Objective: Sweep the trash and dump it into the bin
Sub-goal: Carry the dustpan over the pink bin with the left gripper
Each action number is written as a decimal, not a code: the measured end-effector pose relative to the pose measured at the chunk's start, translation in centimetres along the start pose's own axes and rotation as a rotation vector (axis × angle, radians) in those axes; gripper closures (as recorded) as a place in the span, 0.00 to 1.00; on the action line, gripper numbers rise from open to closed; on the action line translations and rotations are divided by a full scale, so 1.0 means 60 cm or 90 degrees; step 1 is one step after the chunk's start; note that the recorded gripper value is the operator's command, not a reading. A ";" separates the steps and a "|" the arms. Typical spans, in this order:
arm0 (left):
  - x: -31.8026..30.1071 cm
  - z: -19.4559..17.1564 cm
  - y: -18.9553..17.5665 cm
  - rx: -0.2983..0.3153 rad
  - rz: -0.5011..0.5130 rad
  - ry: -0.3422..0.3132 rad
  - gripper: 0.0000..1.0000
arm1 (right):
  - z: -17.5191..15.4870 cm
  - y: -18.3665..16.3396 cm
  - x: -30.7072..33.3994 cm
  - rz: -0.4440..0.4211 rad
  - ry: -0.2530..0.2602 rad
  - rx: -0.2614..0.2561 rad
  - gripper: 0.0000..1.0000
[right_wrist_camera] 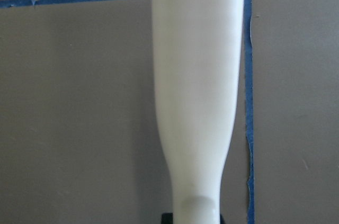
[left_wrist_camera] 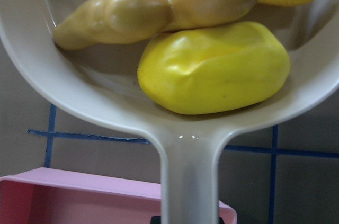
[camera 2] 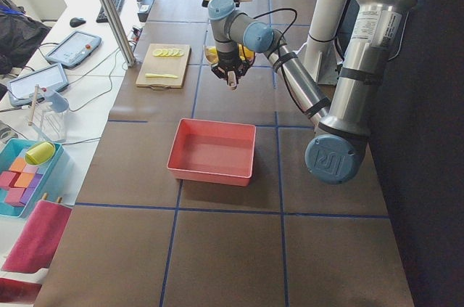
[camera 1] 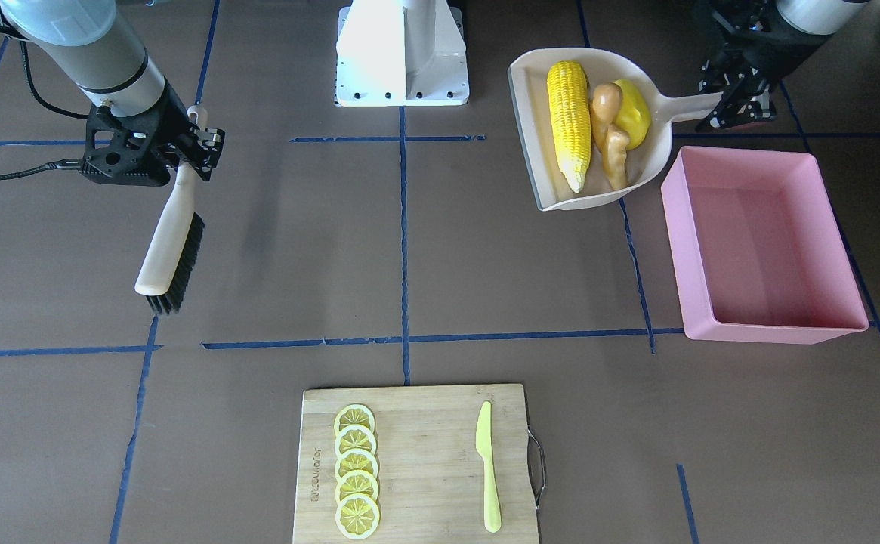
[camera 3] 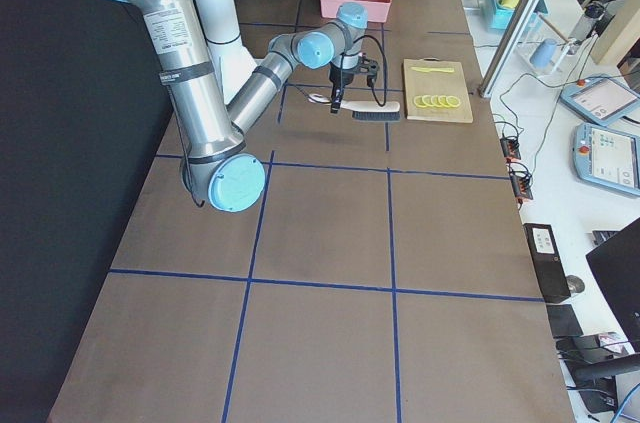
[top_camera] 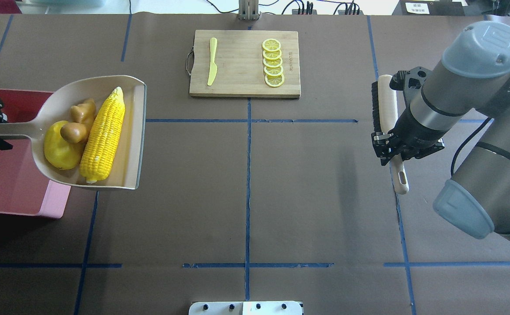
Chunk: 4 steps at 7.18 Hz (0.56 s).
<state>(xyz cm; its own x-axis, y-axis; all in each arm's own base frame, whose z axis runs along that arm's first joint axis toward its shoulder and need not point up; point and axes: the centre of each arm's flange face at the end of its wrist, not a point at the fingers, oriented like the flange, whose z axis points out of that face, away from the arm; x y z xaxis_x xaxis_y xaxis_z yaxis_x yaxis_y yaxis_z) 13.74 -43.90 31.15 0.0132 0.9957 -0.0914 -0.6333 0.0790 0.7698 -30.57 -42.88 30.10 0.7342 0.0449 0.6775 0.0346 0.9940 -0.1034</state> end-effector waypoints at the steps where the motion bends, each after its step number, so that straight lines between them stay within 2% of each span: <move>1: -0.016 -0.009 0.032 0.003 -0.001 -0.005 1.00 | 0.004 0.004 0.026 -0.015 0.008 -0.002 1.00; 4: -0.086 -0.017 0.149 -0.007 0.017 -0.011 1.00 | 0.025 0.021 0.139 -0.071 0.043 -0.017 1.00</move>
<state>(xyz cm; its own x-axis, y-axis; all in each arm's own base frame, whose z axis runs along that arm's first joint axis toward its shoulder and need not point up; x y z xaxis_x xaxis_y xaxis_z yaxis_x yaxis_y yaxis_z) 7.22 -48.37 37.86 0.0090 0.9982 -0.0597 -0.6415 0.0515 0.7654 -25.42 -41.12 36.71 0.7684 -0.0728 0.6358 0.1351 0.9896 -0.0500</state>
